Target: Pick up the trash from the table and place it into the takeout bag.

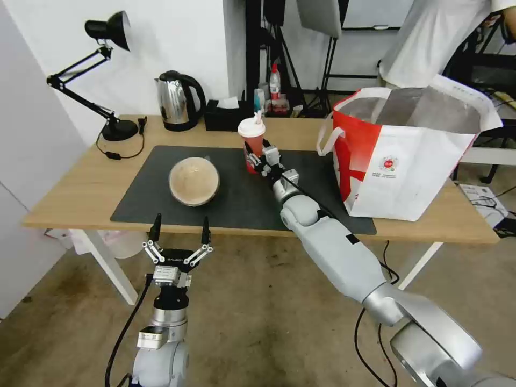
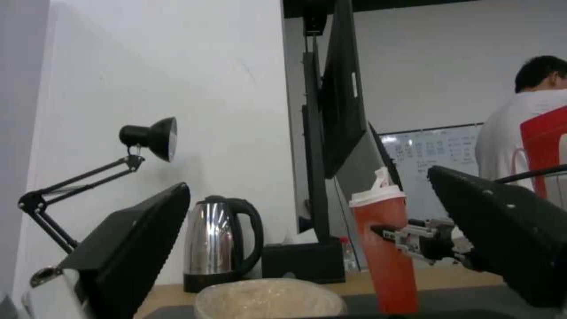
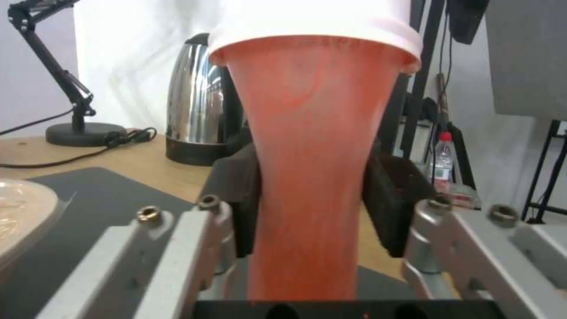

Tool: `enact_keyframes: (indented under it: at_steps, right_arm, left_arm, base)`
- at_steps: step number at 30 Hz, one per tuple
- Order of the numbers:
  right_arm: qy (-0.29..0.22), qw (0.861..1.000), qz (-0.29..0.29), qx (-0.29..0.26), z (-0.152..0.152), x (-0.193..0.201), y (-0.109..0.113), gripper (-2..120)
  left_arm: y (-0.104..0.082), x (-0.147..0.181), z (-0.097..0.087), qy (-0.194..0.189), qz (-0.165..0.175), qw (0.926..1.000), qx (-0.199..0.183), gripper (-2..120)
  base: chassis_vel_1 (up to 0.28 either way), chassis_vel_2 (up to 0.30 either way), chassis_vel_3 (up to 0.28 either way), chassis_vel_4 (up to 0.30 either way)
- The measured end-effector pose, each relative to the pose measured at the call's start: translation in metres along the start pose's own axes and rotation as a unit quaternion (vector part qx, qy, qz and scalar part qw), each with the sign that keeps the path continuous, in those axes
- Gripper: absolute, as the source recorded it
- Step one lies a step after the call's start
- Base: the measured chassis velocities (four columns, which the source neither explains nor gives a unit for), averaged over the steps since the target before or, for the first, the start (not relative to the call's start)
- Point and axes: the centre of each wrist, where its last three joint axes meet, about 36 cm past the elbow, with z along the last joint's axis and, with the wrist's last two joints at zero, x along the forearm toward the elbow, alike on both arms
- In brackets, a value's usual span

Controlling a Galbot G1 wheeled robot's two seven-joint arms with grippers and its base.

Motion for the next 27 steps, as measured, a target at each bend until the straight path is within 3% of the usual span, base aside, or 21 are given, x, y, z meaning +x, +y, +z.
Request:
enact_keyframes:
  at_steps: [12,27]
  right_arm:
    - [-0.001,1.000,-0.001,-0.001,0.000,0.001,0.002,9]
    - [-0.032,0.999,0.009,-0.005,-0.022,0.006,-0.010,6]
  left_arm:
    - [0.000,0.001,0.000,0.000,0.000,1.0000,0.000,100]
    - [0.001,0.000,0.001,0.000,-0.001,1.0000,-0.002,100]
  base:
    - [0.000,0.000,0.000,0.000]
    - [0.000,0.000,0.000,0.000]
